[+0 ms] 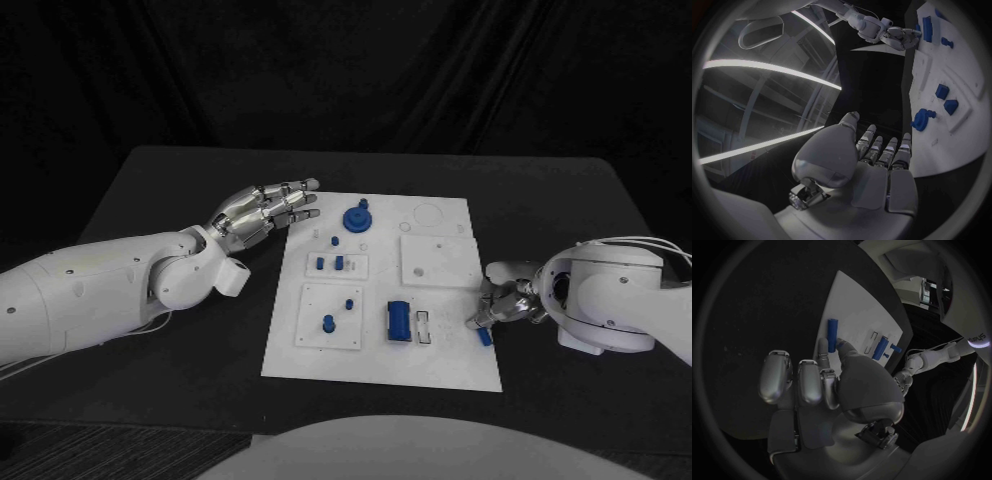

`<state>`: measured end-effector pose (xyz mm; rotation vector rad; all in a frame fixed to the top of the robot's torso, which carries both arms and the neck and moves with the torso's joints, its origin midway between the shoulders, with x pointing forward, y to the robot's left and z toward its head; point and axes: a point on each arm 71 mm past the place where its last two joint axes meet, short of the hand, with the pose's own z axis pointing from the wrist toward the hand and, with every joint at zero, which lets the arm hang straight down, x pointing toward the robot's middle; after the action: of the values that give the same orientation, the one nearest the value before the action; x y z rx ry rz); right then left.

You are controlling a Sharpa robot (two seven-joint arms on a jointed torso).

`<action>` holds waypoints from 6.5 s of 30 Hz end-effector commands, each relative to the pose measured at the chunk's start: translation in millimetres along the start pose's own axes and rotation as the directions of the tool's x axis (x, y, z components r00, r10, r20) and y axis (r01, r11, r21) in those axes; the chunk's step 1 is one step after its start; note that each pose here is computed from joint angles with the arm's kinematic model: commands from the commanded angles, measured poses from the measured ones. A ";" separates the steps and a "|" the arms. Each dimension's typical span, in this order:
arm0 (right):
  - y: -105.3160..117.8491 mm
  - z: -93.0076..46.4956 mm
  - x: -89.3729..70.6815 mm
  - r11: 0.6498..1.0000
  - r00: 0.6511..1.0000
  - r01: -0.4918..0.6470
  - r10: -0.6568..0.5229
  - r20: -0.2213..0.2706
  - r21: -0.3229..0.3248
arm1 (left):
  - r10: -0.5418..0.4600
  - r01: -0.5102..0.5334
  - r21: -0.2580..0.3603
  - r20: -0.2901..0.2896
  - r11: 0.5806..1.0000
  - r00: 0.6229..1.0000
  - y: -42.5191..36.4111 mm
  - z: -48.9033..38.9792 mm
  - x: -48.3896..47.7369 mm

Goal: Assemble the parts on the task board

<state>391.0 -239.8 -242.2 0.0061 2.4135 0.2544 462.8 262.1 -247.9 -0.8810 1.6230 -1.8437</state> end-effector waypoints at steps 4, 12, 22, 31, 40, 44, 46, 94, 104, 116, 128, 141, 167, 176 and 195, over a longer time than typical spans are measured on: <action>0.7 2.5 6.3 0.999 0.999 -0.034 0.034 0.022 -0.022 | -0.015 0.015 0.003 -0.010 1.000 1.000 0.3 0.0 1.5; 1.3 -3.2 4.2 0.981 0.982 -0.183 0.185 0.023 -0.069 | -0.017 0.017 -0.001 -0.012 1.000 1.000 0.9 0.3 1.7; 8.6 -6.0 -4.0 0.899 0.899 -0.432 0.422 -0.115 -0.072 | -0.015 0.015 -0.004 -0.010 1.000 1.000 1.1 0.0 0.5; 18.0 -1.2 -5.6 0.874 0.871 -0.480 0.464 -0.163 -0.076 | -0.016 0.016 -0.005 -0.012 1.000 1.000 1.4 0.4 0.3; 28.3 7.8 -4.1 0.880 0.877 -0.466 0.446 -0.178 -0.090 | -0.021 0.021 0.001 -0.019 1.000 1.000 1.2 1.0 0.6; 29.9 12.4 -3.5 0.886 0.884 -0.455 0.437 -0.168 -0.088 | -0.022 0.022 0.006 -0.020 1.000 1.000 0.8 0.5 -0.4; 30.2 14.3 -3.0 0.890 0.888 -0.448 0.431 -0.160 -0.088 | -0.022 0.022 0.007 -0.020 1.000 1.000 0.7 0.4 -0.8; 41.8 23.3 10.6 0.922 0.904 -0.382 0.357 -0.236 -0.066 | -0.039 0.038 -0.021 -0.045 0.999 0.998 3.2 1.4 0.6; 42.3 23.1 11.7 0.926 0.904 -0.373 0.349 -0.247 -0.061 | -0.042 0.040 -0.028 -0.048 0.999 0.998 3.7 1.4 0.9; 41.4 24.2 10.1 0.922 0.904 -0.382 0.359 -0.233 -0.062 | -0.045 0.043 -0.033 -0.053 0.999 0.998 4.3 1.7 1.3; 39.9 25.4 6.9 0.912 0.901 -0.404 0.384 -0.202 -0.070 | -0.047 0.045 -0.038 -0.055 0.998 0.997 4.9 1.9 1.6; 40.8 26.1 6.2 0.911 0.901 -0.406 0.387 -0.196 -0.069 | -0.049 0.046 -0.047 -0.059 0.998 0.997 5.9 2.1 1.9; 42.9 27.2 8.7 0.924 0.905 -0.379 0.358 -0.230 -0.055 | -0.054 0.050 -0.059 -0.064 0.997 0.996 7.3 1.9 2.7; 37.9 22.9 5.8 0.906 0.899 -0.416 0.398 -0.185 -0.074 | -0.056 0.052 -0.062 -0.065 0.997 0.996 7.4 1.3 2.8; 27.6 -11.7 -31.8 0.840 0.890 -0.449 0.452 -0.064 -0.306 | -0.053 0.049 -0.061 -0.060 0.997 0.997 7.2 0.3 1.8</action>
<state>407.4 -220.8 -208.5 0.4699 2.3253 0.7697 462.2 261.2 -255.4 -0.9063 1.7269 -1.8594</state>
